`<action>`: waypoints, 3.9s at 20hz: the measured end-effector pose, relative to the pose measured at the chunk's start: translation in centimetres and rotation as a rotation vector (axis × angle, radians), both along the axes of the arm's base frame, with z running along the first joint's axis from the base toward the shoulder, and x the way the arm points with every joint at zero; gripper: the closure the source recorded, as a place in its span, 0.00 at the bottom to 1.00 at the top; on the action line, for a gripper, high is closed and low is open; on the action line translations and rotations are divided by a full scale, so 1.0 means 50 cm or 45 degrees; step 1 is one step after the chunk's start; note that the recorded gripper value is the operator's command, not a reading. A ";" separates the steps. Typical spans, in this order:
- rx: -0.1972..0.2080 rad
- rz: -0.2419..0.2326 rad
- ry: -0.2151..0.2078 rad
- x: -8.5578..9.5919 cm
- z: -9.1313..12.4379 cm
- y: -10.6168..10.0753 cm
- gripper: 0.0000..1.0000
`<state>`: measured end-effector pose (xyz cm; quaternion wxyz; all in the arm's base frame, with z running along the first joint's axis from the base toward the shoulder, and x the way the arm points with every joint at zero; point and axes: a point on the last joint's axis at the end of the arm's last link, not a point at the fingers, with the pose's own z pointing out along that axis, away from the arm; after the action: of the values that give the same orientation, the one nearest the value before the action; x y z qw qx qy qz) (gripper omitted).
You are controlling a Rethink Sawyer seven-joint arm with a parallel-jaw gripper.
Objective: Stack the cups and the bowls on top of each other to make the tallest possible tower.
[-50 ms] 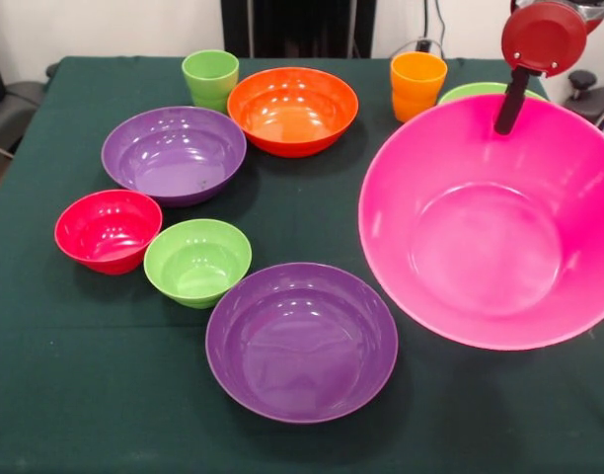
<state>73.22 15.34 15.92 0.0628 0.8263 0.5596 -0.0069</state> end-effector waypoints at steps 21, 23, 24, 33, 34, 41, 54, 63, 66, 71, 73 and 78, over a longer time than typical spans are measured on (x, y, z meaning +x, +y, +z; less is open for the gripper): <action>0.007 -0.001 -0.010 0.005 0.006 0.004 0.00; 0.007 -0.002 -0.011 0.005 0.007 0.004 0.00; 0.007 -0.001 -0.011 0.005 0.008 0.004 0.00; 0.013 -0.009 -0.032 0.012 0.034 -0.005 0.00; 0.012 -0.009 -0.034 0.012 0.037 -0.007 0.00; -0.038 0.009 -0.029 0.018 0.045 -0.049 0.00; -0.129 -0.086 -0.040 0.067 0.047 -0.282 0.00; -0.161 -0.010 -0.054 0.154 0.007 -0.293 0.00; -0.157 0.028 -0.037 0.174 -0.015 -0.268 0.00; -0.148 0.106 0.001 0.207 -0.067 -0.217 0.00; -0.141 0.142 0.026 0.217 -0.095 -0.191 0.00; -0.134 0.177 0.054 0.222 -0.125 -0.161 0.00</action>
<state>84.30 7.27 9.69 0.0946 0.7806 0.6159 -0.0495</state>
